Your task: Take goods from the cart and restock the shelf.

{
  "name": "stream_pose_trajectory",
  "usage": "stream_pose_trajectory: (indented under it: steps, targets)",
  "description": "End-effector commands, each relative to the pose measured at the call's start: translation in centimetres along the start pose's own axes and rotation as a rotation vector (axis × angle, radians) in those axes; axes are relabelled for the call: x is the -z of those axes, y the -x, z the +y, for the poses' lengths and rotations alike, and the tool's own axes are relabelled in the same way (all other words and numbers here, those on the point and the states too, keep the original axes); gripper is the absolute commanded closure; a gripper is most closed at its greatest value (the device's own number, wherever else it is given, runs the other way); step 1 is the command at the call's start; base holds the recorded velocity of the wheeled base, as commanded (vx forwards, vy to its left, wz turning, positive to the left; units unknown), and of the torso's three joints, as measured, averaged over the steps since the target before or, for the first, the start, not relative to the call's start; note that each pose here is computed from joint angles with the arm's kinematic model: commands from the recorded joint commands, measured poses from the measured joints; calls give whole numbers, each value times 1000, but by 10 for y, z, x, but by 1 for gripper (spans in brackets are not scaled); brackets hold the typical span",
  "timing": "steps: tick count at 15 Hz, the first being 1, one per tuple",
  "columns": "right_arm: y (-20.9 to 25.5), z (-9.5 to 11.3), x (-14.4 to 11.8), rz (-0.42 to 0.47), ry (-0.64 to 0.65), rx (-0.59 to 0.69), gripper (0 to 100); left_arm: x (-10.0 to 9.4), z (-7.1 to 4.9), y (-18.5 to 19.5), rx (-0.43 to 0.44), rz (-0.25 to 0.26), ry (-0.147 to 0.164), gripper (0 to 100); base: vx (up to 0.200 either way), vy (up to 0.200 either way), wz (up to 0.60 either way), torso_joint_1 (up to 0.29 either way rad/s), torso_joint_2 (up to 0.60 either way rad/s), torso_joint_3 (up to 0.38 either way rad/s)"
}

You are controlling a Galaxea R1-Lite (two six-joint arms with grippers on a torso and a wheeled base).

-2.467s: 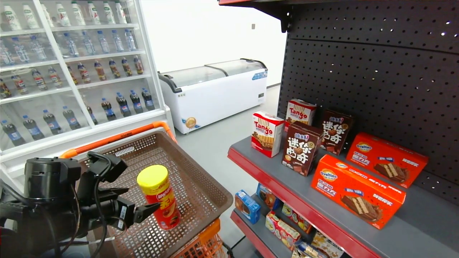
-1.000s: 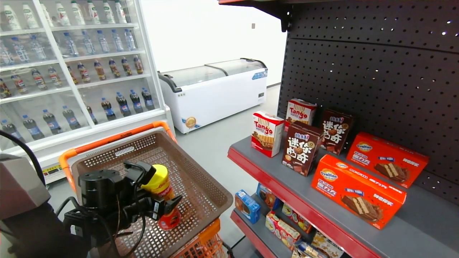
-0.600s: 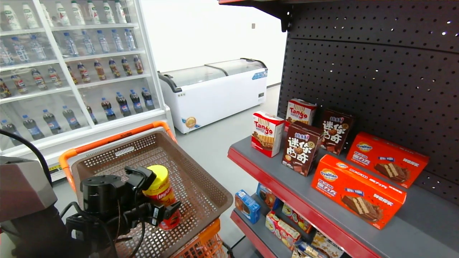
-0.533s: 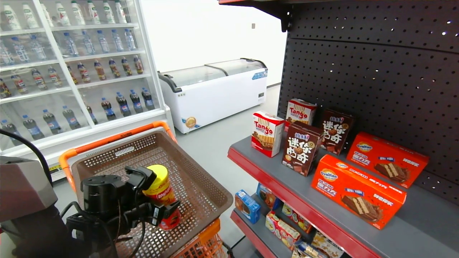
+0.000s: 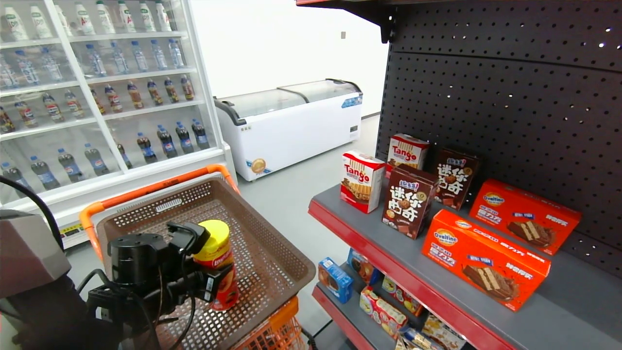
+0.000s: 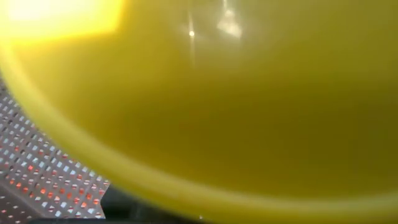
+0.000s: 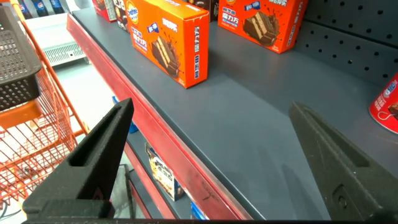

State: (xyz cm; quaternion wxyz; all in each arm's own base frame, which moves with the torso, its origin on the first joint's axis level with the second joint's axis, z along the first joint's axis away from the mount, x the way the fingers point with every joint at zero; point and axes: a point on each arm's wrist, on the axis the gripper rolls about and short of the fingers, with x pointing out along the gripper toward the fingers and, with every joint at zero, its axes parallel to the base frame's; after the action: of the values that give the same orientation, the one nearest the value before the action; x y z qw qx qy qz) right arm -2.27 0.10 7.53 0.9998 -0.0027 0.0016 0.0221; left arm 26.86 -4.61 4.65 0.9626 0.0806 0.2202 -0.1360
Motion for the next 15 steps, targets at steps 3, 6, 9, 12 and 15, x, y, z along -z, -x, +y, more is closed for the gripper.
stream_pose_trajectory:
  steps: [3, 6, 9, 12, 15]
  targets:
    - [0, 0, 0, 0, 1, -2, 0, -32, 3, 23, -6, -85, 17, 100, 0, 0, 0, 0, 0, 0]
    - [0, 0, 0, 0, 1, 0, 0, -62, 11, 50, -21, -70, 50, 100, 0, 0, 0, 0, 0, 0]
    - [0, 0, 0, 0, 1, 0, 0, -71, 12, 79, -27, -68, 57, 100, 0, 0, 0, 0, 0, 0]
    - [0, 0, 0, 0, 1, 0, 0, -77, 7, 116, 30, -130, 79, 100, 0, 0, 0, 0, 0, 0]
    - [0, 0, 0, 0, 1, -2, 0, -82, 5, 150, 48, -233, 202, 100, 0, 0, 0, 0, 0, 0]
